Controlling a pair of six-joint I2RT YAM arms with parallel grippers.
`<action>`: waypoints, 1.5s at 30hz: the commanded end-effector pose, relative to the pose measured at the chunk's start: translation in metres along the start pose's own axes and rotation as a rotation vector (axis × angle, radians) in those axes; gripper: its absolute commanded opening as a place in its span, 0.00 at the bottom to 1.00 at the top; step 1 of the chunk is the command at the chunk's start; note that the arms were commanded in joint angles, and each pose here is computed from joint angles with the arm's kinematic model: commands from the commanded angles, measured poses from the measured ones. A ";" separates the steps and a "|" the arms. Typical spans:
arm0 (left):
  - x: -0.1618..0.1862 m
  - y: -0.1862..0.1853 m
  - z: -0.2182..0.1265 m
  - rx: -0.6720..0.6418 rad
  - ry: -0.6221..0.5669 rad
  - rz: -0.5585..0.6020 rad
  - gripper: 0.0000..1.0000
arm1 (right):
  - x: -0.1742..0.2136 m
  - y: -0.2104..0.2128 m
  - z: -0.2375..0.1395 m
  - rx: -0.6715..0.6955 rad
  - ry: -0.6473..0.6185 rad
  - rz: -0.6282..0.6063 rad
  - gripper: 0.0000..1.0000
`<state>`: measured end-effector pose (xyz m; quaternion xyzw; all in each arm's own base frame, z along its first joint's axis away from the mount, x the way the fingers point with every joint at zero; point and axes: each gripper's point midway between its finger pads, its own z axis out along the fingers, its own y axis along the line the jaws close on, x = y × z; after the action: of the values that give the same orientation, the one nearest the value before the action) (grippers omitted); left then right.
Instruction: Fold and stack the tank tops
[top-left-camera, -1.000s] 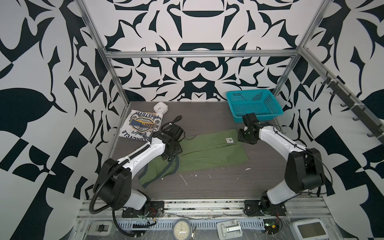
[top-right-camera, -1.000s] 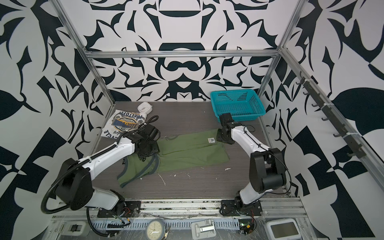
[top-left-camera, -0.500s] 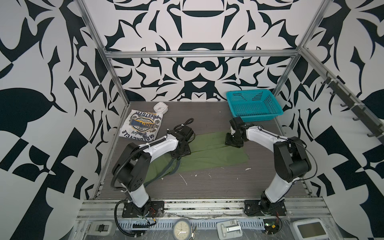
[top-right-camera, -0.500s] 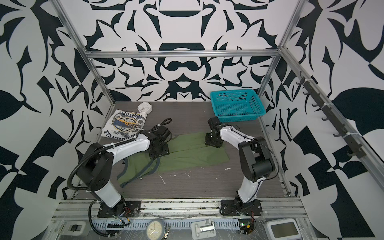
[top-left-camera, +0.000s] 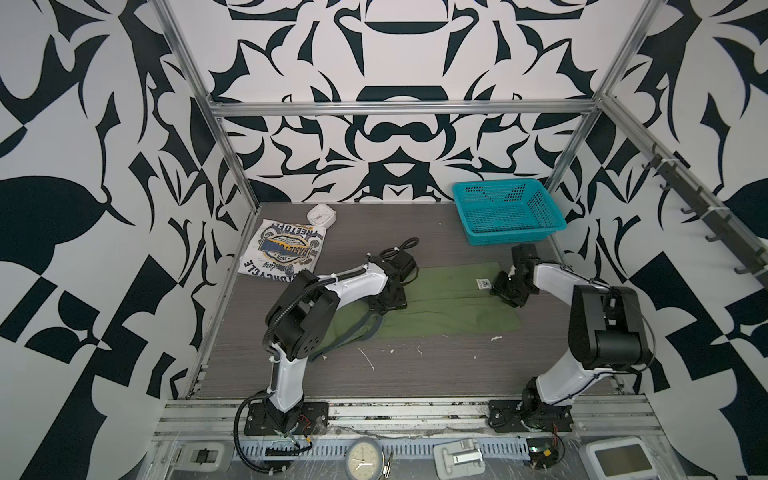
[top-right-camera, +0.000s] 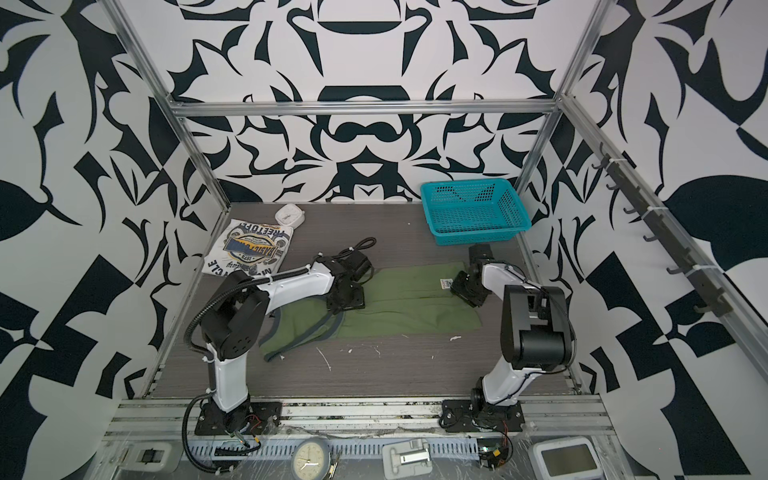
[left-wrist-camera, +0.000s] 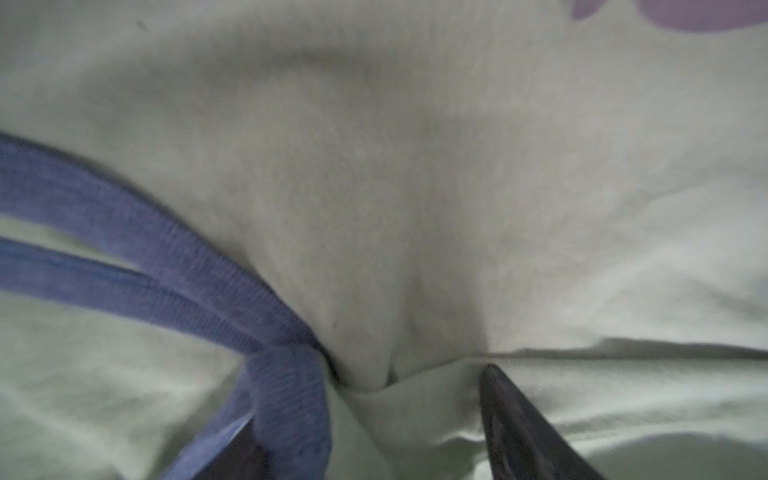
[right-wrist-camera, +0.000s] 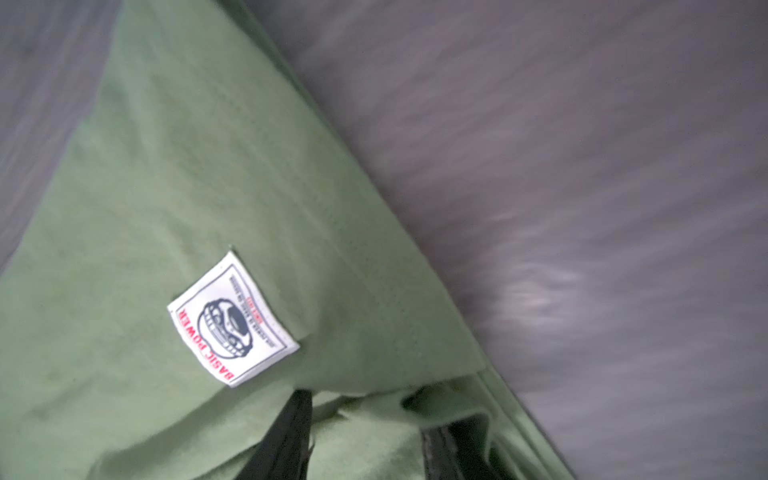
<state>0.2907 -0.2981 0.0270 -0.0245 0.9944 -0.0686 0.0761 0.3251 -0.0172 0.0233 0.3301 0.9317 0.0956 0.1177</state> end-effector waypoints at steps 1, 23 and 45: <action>0.009 -0.039 0.011 0.069 0.054 0.077 0.68 | -0.006 -0.040 -0.019 0.091 -0.041 0.094 0.46; 0.086 0.187 -0.080 -0.209 -0.089 -0.377 0.72 | 0.032 0.042 -0.075 -0.108 -0.118 -0.199 0.46; 0.072 0.176 -0.043 -0.050 -0.033 -0.482 0.26 | 0.038 0.046 -0.065 -0.102 -0.079 -0.223 0.46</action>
<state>0.2076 -0.1247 0.0252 -0.2481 0.9647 -0.0540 0.0691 0.3062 0.0329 0.0910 0.2298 0.9485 0.1158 0.1848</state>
